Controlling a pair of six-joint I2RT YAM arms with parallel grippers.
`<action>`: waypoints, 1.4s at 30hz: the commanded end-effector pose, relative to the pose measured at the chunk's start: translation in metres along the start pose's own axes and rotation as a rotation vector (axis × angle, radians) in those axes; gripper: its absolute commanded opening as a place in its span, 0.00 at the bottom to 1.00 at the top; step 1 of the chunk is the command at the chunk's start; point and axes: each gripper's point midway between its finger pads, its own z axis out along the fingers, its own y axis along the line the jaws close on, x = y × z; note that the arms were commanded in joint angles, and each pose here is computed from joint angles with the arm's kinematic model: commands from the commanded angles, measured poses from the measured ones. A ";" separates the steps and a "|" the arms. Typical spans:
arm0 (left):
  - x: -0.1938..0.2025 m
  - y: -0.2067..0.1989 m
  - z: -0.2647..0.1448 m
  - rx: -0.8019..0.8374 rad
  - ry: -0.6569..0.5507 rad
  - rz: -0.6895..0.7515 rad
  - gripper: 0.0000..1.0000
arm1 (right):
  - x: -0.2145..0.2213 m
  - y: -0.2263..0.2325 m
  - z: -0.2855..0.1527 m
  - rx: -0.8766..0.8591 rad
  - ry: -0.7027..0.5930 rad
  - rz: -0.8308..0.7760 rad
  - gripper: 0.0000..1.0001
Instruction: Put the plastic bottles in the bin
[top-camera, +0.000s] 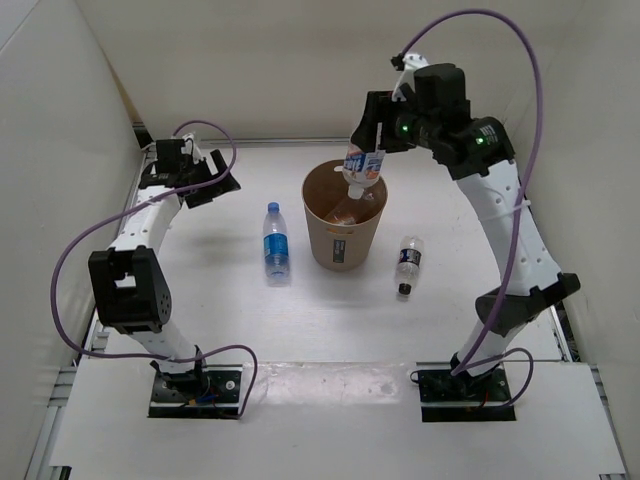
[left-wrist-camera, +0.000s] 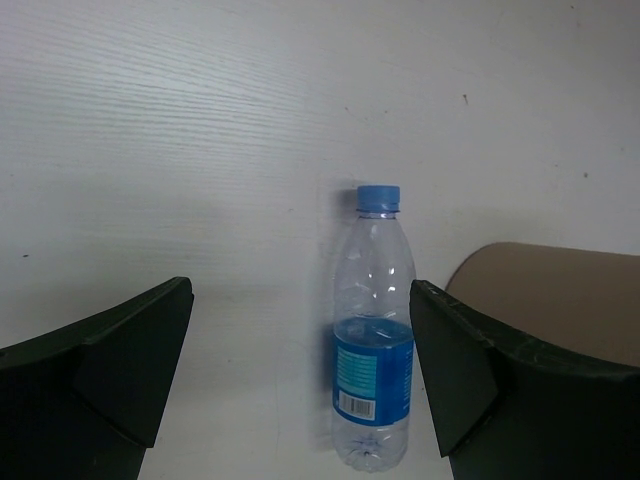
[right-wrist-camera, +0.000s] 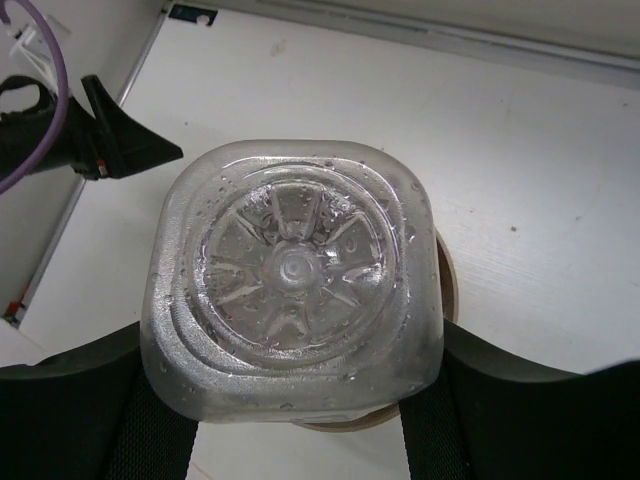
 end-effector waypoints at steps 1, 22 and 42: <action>-0.004 -0.024 -0.009 0.115 -0.033 0.023 1.00 | 0.002 0.012 0.006 -0.034 0.000 -0.050 0.61; 0.099 -0.101 -0.006 0.379 0.178 0.202 1.00 | -0.014 -0.068 -0.076 0.142 -0.109 0.196 0.90; 0.145 -0.072 0.034 0.153 0.390 0.255 1.00 | 0.005 -0.095 -0.105 0.160 -0.080 0.284 0.90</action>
